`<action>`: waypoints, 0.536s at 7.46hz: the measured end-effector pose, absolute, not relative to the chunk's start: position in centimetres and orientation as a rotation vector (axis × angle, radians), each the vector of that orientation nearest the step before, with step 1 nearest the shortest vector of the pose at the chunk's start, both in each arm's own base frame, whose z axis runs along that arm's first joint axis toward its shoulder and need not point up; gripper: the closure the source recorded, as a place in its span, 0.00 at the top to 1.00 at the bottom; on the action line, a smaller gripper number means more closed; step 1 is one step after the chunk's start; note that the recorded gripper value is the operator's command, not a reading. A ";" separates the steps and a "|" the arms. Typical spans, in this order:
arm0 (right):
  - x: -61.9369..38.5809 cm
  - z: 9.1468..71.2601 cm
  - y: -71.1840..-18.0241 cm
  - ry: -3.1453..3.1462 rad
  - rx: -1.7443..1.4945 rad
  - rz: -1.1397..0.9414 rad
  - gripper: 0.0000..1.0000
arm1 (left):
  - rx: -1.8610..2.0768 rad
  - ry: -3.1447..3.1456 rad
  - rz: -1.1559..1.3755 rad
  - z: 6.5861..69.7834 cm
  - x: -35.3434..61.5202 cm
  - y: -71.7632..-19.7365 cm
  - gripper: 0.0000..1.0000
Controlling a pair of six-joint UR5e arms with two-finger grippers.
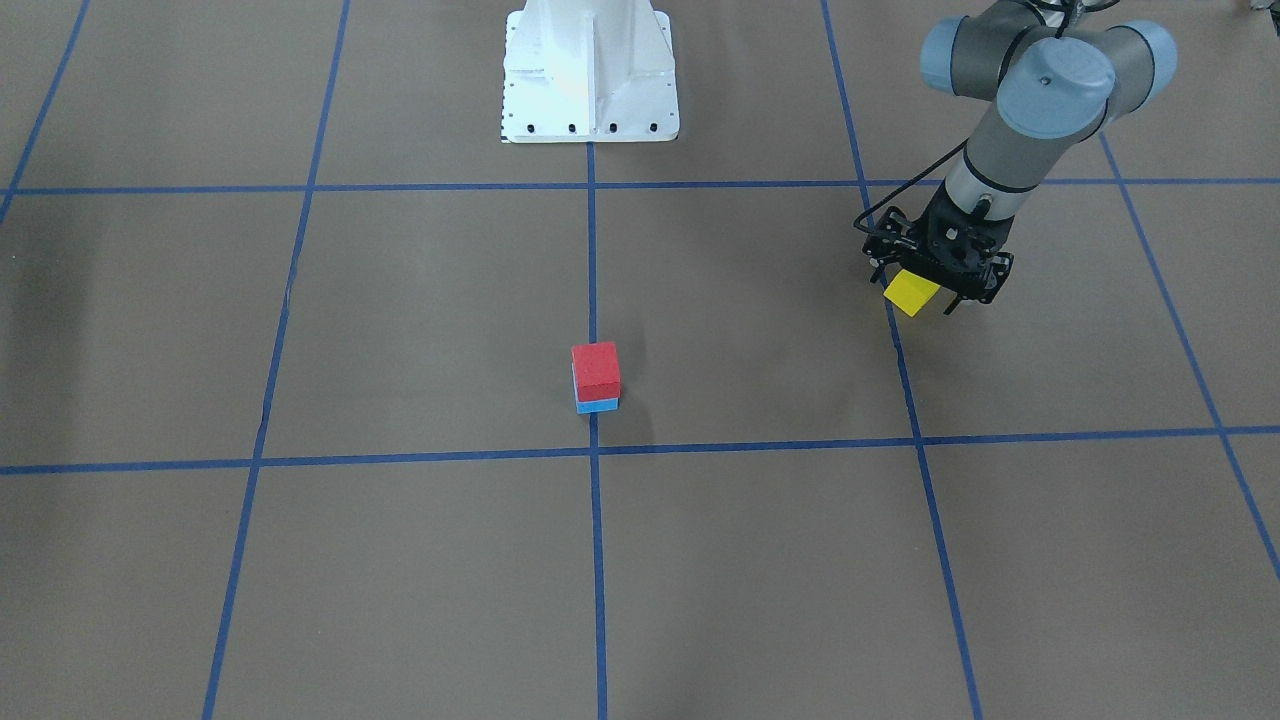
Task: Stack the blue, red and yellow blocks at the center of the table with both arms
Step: 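Lower the left gripper onto the yellow cube and grasp it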
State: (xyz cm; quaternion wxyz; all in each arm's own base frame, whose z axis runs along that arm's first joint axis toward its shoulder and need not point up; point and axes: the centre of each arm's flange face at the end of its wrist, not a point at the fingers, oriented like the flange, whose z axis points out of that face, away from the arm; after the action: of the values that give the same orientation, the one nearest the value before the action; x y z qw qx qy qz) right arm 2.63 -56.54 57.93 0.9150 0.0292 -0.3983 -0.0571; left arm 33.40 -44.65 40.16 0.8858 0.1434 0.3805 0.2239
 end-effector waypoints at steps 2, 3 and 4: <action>2.7 58.0 -56.5 -0.820 0.059 -0.117 0.99 | 0.282 0.787 0.467 41.2 33.6 -44.2 1.00; 2.7 58.0 -56.5 -0.820 0.059 -0.117 0.99 | 0.269 0.779 0.471 41.9 34.1 -43.9 1.00; 2.7 58.0 -56.5 -0.820 0.059 -0.117 0.99 | 0.255 0.772 0.479 42.6 34.8 -43.6 1.00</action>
State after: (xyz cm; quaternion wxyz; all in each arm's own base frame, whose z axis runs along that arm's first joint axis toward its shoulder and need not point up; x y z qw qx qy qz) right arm 2.66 -56.45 58.00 0.9150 0.0287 -0.3983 -0.0567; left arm 34.77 -43.64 42.57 0.8906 0.1229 0.3720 0.2309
